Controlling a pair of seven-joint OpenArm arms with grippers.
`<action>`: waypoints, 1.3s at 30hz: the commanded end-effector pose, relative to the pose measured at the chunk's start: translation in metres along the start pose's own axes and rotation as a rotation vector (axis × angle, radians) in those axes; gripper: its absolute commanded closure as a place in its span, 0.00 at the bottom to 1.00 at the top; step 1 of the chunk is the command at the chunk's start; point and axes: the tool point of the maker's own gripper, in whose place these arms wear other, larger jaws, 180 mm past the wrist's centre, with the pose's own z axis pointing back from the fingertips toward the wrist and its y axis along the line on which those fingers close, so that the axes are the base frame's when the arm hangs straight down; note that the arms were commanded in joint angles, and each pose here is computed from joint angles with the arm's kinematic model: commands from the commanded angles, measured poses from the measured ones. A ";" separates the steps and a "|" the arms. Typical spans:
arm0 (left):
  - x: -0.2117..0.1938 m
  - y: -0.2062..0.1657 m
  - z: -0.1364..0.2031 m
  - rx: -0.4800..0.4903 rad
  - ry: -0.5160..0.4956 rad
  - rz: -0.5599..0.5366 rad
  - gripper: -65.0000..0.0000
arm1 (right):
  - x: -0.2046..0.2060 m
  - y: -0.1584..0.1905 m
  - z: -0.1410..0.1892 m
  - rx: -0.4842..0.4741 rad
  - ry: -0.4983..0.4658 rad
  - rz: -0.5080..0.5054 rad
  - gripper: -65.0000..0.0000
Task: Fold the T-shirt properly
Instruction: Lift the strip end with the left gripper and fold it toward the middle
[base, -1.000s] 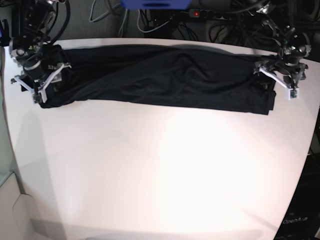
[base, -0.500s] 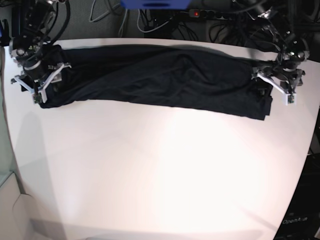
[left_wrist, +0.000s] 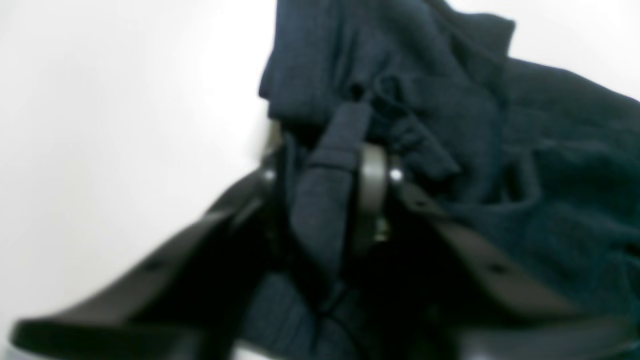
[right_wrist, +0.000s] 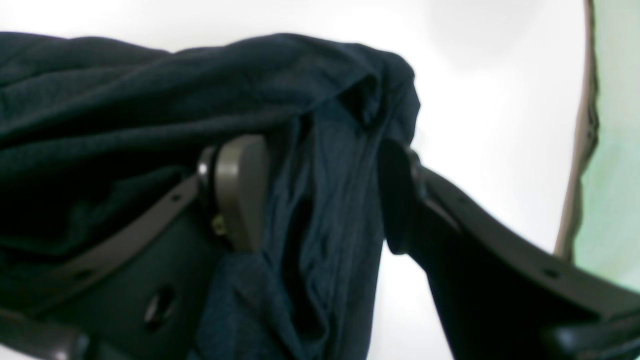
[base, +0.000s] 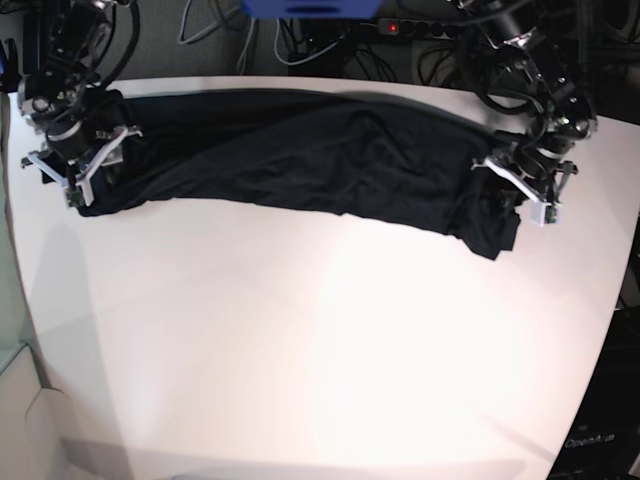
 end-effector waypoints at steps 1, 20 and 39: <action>-0.025 0.003 0.000 0.023 0.133 -0.029 0.83 | 0.013 -0.007 0.003 -0.018 -0.043 0.007 0.51; 0.088 0.004 0.054 0.166 -0.104 -0.202 1.00 | 0.010 -0.005 0.003 -0.014 -0.039 0.004 0.51; 0.055 -0.191 0.045 -0.281 -0.029 -0.476 1.00 | 0.009 -0.006 0.004 -0.018 -0.031 0.004 0.51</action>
